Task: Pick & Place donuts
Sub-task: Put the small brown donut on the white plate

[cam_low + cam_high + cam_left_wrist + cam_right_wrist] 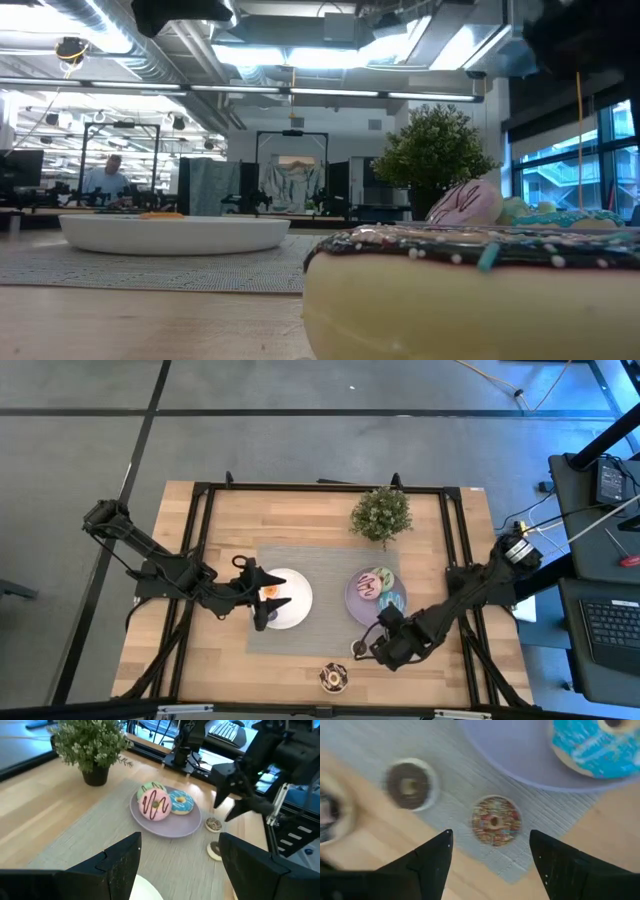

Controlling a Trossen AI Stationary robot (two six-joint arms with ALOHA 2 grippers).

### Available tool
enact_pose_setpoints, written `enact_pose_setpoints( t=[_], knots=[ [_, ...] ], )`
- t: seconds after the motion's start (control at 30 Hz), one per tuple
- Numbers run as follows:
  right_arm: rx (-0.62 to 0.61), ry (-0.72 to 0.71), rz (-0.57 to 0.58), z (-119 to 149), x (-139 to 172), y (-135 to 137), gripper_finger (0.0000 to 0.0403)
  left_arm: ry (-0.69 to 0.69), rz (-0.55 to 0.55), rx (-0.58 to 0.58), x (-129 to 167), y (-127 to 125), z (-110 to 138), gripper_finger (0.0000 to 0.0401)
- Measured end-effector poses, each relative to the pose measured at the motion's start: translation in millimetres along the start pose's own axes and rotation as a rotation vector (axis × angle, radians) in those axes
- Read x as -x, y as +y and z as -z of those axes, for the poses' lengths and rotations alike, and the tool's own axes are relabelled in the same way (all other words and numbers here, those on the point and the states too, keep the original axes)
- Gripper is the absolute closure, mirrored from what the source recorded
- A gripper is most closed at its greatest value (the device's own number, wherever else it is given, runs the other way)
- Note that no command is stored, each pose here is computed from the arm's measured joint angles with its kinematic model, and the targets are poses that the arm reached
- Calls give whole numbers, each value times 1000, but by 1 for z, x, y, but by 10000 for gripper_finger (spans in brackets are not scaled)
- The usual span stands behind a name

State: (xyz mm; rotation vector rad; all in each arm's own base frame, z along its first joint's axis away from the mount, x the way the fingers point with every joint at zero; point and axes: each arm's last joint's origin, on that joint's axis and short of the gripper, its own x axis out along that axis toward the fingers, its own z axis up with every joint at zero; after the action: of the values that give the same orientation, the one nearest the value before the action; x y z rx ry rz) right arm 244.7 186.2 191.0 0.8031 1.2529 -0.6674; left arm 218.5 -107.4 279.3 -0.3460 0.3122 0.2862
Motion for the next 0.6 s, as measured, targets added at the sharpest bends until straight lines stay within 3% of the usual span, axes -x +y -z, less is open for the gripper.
enact_pose_setpoints(
  t=[0.2, 0.6],
  knots=[
    [-18, 37, 120, 3, -19, -3, 138, 0, 4, 11, -1, -1, 0, 142],
    [-9, 30, 170, 5, -33, -3, 138, -3, -1, 14, -1, -1, 0, 142]
  ],
)
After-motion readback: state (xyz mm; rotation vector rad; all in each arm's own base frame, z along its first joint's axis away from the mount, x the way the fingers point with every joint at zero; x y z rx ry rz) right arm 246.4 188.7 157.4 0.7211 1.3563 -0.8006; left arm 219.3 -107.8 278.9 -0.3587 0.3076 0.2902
